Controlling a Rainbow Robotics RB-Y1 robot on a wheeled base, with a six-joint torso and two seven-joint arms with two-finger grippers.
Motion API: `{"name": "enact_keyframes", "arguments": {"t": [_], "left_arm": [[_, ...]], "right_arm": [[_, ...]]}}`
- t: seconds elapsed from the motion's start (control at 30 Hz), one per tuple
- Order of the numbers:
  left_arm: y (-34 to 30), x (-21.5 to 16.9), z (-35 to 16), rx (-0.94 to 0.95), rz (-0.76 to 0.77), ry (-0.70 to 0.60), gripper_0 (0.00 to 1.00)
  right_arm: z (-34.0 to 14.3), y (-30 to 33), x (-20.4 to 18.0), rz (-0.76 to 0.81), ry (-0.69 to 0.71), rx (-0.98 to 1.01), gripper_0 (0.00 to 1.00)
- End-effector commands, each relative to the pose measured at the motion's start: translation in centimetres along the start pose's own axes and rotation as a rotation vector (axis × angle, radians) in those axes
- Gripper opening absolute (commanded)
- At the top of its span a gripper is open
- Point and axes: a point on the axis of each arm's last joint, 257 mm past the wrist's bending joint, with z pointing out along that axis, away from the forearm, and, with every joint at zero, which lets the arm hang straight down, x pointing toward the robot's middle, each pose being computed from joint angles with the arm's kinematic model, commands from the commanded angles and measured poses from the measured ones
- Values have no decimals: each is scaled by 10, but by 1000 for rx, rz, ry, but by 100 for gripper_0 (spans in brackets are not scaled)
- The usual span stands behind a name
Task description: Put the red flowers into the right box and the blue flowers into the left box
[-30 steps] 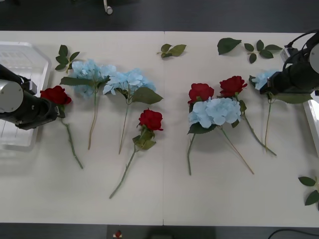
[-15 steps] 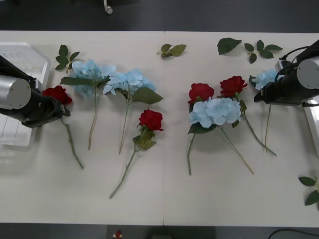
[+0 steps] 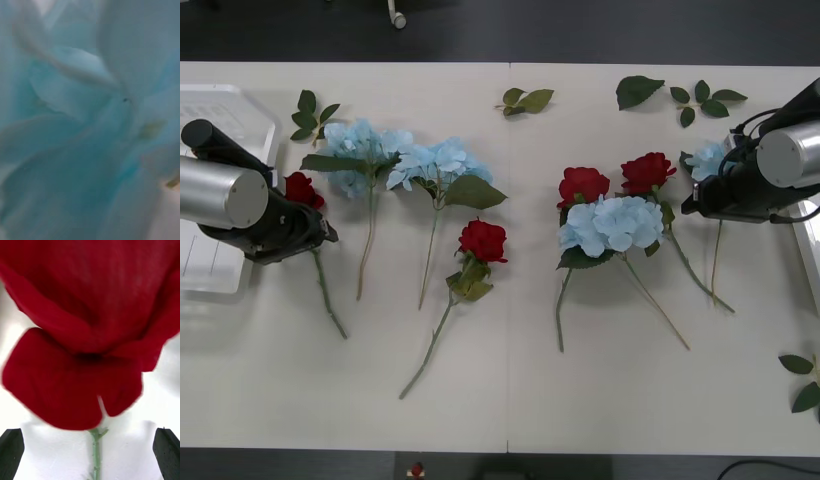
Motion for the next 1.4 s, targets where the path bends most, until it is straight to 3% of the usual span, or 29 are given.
{"name": "enact_keyframes", "arguments": {"t": [0.03, 0.57, 0.6, 0.67, 0.73, 0.83, 0.9, 0.97, 1.0, 1.1, 1.4], "left_arm": [[-14, -21, -12, 11, -37, -40, 100], [-17, -12, -2, 3, -60, -25, 100], [-16, -12, -2, 2, -60, -26, 87], [-17, -10, 0, 0, -57, -23, 81], [-17, -10, 1, -5, -50, -25, 72], [-18, -9, 3, -9, -46, -29, 56], [-18, -9, 3, -9, -49, -29, 45], [-18, -9, 3, -10, -48, -32, 42], [-18, -8, 4, -11, -50, -31, 41], [-18, -7, 5, -14, -51, -32, 41], [-19, -5, 7, -21, -40, -33, 41]], "right_arm": [[-4, 0, -14, 5, -29, 2, 100], [9, -8, -10, 31, -26, 19, 100], [11, -7, -9, 28, -28, 19, 100], [12, -6, -9, 27, -32, 19, 99], [15, -7, -9, 27, -35, 22, 92], [16, -7, -8, 31, -35, 21, 73], [16, -6, -8, 28, -34, 21, 52], [17, -7, -7, 28, -32, 21, 35], [16, -6, -8, 28, -34, 21, 20], [17, -8, -7, 30, -33, 23, 4], [13, -13, -15, 22, -55, 24, 0]]}}
